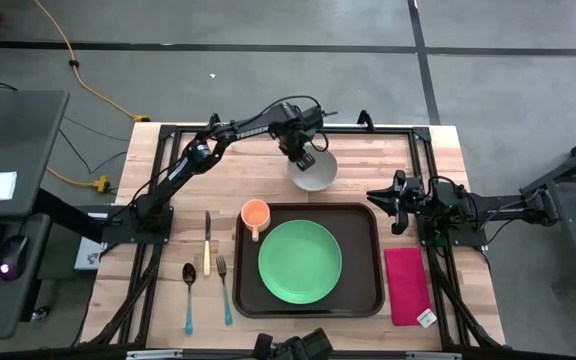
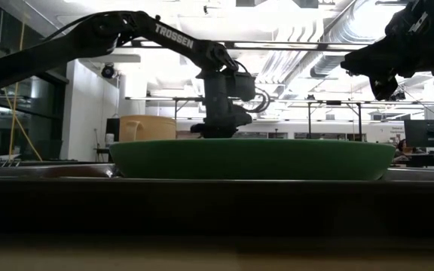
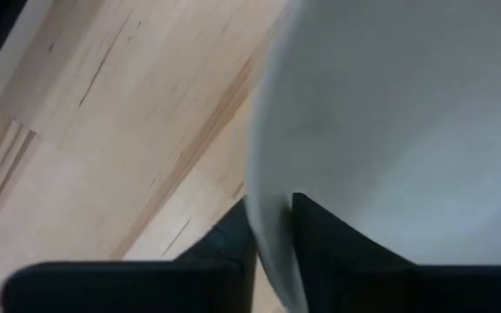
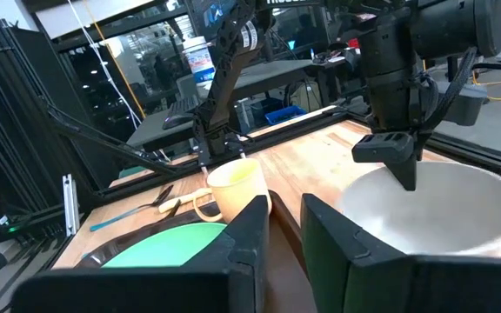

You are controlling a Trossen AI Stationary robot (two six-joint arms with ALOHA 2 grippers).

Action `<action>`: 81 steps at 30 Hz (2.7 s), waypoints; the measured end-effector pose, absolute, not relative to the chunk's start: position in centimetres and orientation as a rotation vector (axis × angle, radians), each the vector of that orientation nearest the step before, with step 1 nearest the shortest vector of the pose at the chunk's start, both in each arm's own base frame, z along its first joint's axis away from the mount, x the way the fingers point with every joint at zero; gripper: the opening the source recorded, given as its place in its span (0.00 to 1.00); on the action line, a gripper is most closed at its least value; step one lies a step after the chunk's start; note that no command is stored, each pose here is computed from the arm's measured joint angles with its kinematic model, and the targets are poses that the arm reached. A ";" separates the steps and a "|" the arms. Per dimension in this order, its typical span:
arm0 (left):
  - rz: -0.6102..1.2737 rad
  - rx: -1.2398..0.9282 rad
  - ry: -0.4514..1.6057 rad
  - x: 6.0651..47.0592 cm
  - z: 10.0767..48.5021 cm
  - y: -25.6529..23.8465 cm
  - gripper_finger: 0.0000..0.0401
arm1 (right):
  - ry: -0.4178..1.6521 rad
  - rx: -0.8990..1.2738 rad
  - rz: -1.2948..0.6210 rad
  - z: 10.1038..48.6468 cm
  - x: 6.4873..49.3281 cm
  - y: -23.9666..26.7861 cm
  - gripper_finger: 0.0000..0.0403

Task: Set up tray
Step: Put the gray bowl on top of the green plate

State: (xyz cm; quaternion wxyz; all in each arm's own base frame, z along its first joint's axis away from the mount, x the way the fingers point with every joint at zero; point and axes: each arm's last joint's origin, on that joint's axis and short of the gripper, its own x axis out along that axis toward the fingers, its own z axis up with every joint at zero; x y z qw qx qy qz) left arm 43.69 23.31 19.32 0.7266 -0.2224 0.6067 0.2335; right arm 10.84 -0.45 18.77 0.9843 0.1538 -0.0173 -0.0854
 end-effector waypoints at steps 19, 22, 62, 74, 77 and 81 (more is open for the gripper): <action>0.476 -0.505 1.285 44.1 19.6 23.4 0.05 | -0.034 0.309 -0.172 18.8 10.8 -0.5 0.12; 0.471 -0.509 1.285 44.1 19.6 23.4 0.05 | -0.035 0.309 -0.172 18.8 10.8 -0.5 0.12; 0.327 -0.638 1.260 41.7 23.2 24.4 0.04 | -0.015 0.259 -0.178 18.6 10.8 -0.5 0.13; 0.245 -0.697 1.239 41.1 24.2 24.4 0.04 | -0.015 0.259 -0.177 18.6 10.8 -0.5 0.12; 0.235 -0.706 1.241 41.1 24.2 24.4 0.04 | -0.015 0.259 -0.178 18.6 10.8 -0.5 0.12; 0.234 -0.714 1.258 40.9 24.1 24.3 0.04 | -0.015 0.259 -0.177 18.6 10.8 -0.5 0.13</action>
